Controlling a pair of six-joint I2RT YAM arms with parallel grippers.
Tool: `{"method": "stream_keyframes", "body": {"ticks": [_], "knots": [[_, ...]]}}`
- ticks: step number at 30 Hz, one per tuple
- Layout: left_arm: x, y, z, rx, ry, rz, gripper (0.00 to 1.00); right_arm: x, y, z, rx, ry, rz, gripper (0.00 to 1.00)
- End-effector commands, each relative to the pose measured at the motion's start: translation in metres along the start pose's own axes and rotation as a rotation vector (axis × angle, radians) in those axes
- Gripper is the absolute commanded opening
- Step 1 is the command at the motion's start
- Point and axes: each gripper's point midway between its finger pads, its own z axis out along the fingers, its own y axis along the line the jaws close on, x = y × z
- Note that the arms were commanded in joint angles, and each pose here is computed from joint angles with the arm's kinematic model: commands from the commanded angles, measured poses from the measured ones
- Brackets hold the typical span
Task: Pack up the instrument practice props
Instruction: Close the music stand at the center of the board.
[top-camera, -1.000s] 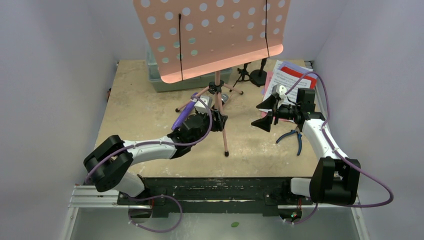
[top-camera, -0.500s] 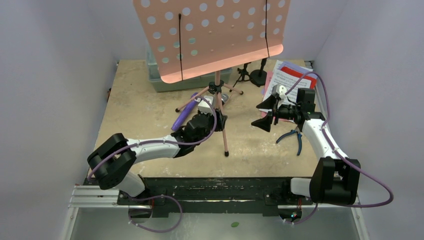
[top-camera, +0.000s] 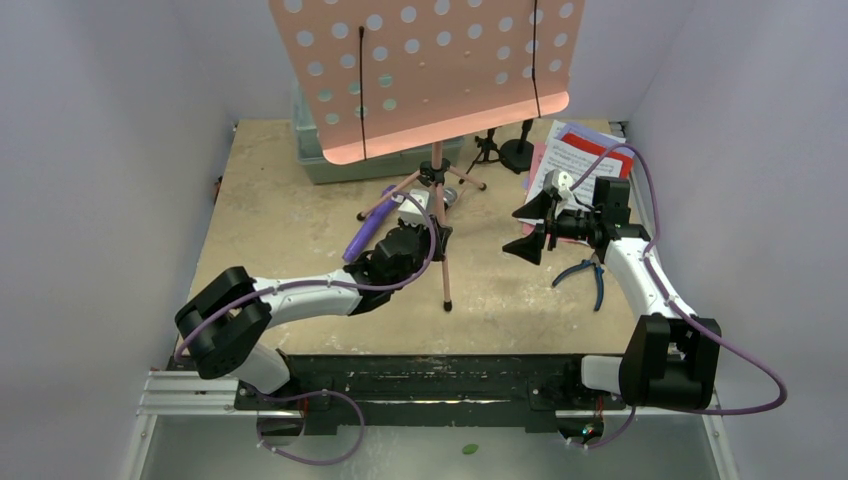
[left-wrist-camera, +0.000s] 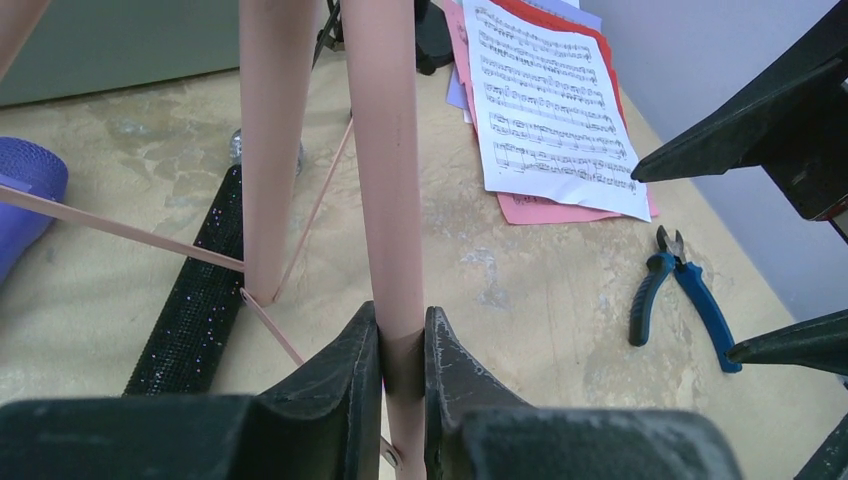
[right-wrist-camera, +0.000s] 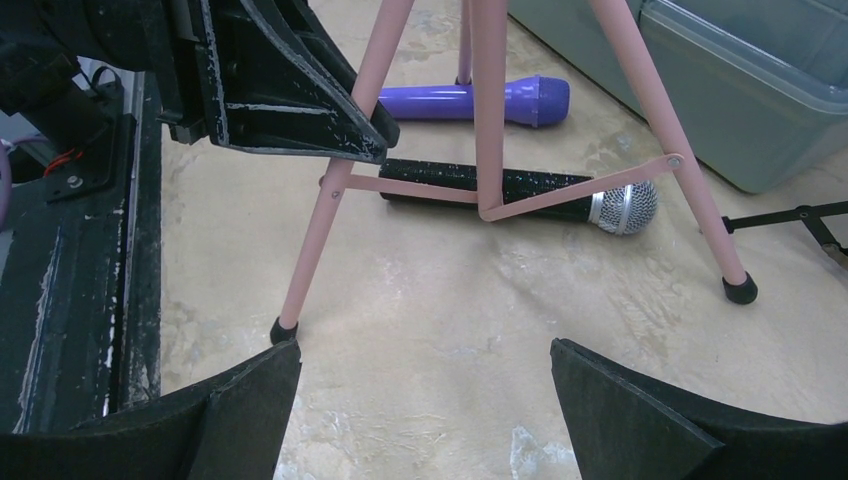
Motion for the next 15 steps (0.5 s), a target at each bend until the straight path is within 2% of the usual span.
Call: {"method": "stream_keyframes", "body": {"ticks": [1, 15], "knots": [[-0.059, -0.010, -0.009, 0.035, -0.162, 0.061, 0.00, -0.016, -0.001, -0.001, -0.010, -0.018, -0.062, 0.99], [-0.103, -0.020, -0.017, 0.067, -0.280, 0.055, 0.00, -0.015, -0.002, -0.001, -0.009, -0.013, -0.067, 0.99]]}}
